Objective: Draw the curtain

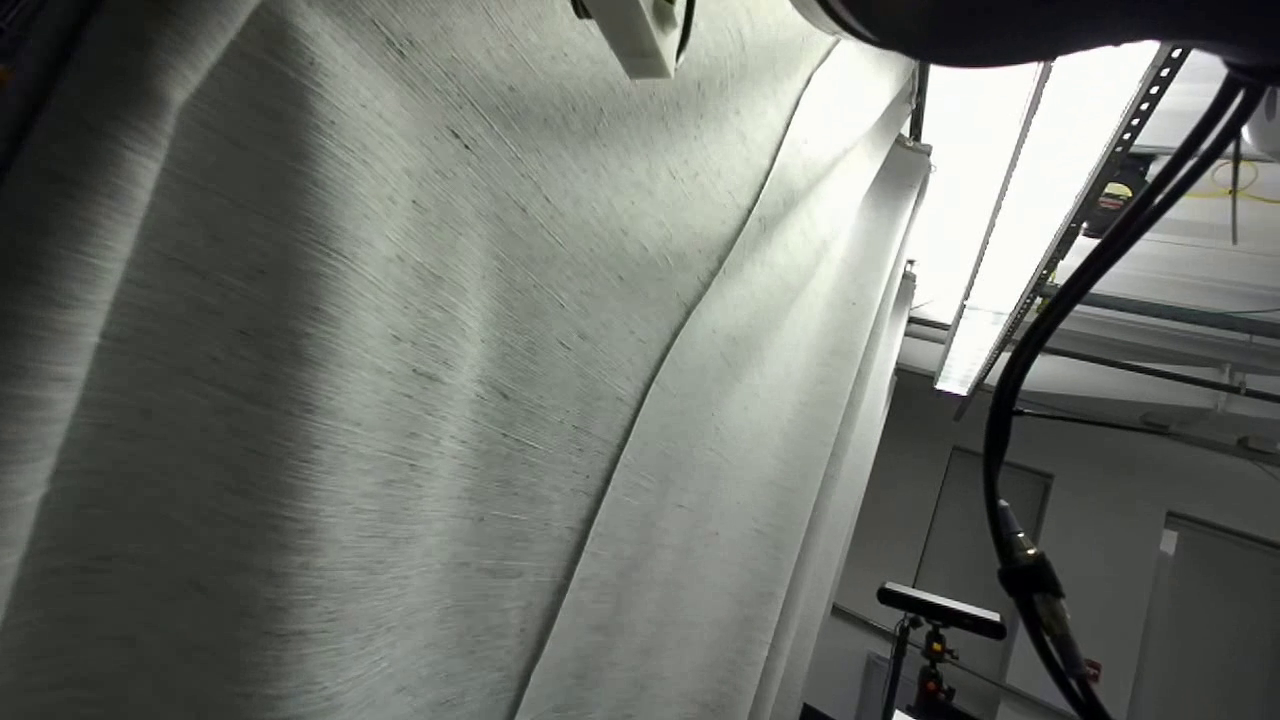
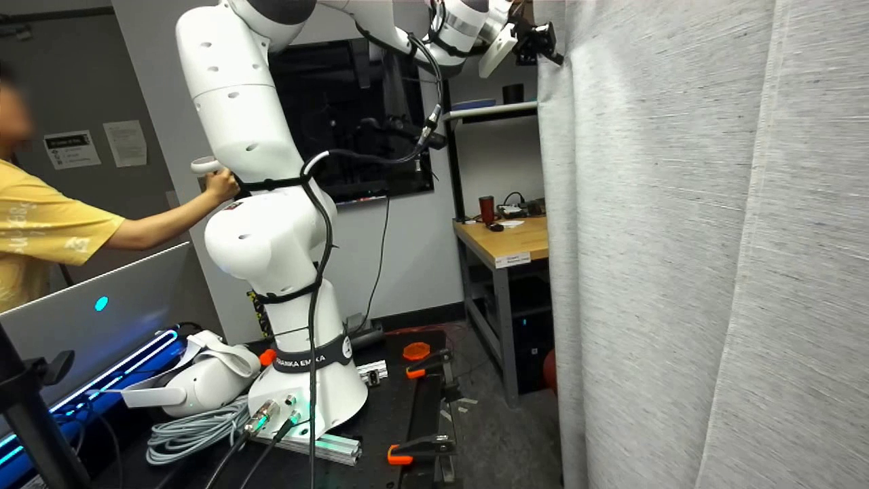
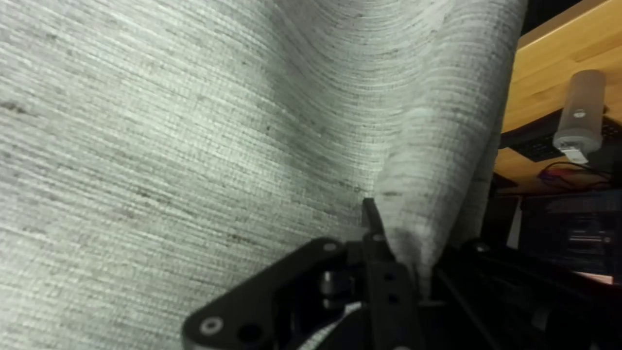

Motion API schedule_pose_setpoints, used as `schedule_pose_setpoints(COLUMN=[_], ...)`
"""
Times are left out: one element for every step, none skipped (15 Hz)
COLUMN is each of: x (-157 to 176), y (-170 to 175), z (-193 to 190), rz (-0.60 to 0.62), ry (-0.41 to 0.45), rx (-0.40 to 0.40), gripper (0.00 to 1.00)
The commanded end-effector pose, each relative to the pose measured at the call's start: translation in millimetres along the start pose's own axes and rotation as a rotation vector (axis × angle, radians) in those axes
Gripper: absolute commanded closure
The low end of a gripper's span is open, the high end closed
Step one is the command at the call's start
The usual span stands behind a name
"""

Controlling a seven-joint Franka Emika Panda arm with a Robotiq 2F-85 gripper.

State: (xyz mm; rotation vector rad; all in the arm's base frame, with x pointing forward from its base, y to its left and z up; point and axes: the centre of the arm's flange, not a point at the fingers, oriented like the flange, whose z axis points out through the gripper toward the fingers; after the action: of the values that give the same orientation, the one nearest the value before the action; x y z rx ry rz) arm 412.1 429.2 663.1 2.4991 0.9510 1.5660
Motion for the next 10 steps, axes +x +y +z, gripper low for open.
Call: schedule_pose_setpoints(x=[2.2,5.9,8.7,9.3,8.8,9.2,12.1,14.9,17.3,19.7], y=[-70.7,-78.9,-86.7,-95.6,-105.5,-114.4,-121.4,-126.8,-132.8,-138.5], z=[37.5,33.2,31.5,32.8,35.5,36.6,34.8,32.3,28.5,26.2], rz=[-0.044,-0.060,-0.067,-0.077,-0.088,-0.097,-0.103,-0.112,-0.127,-0.131], ry=[-0.050,-0.030,-0.019,-0.019,-0.028,-0.032,-0.023,-0.013,0.004,0.019], rx=[0.146,0.162,0.178,0.196,0.213,0.226,0.238,0.246,0.257,0.270], gripper=[1.00,1.00,1.00,1.00,1.00,1.00,1.00,1.00,1.00,1.00])
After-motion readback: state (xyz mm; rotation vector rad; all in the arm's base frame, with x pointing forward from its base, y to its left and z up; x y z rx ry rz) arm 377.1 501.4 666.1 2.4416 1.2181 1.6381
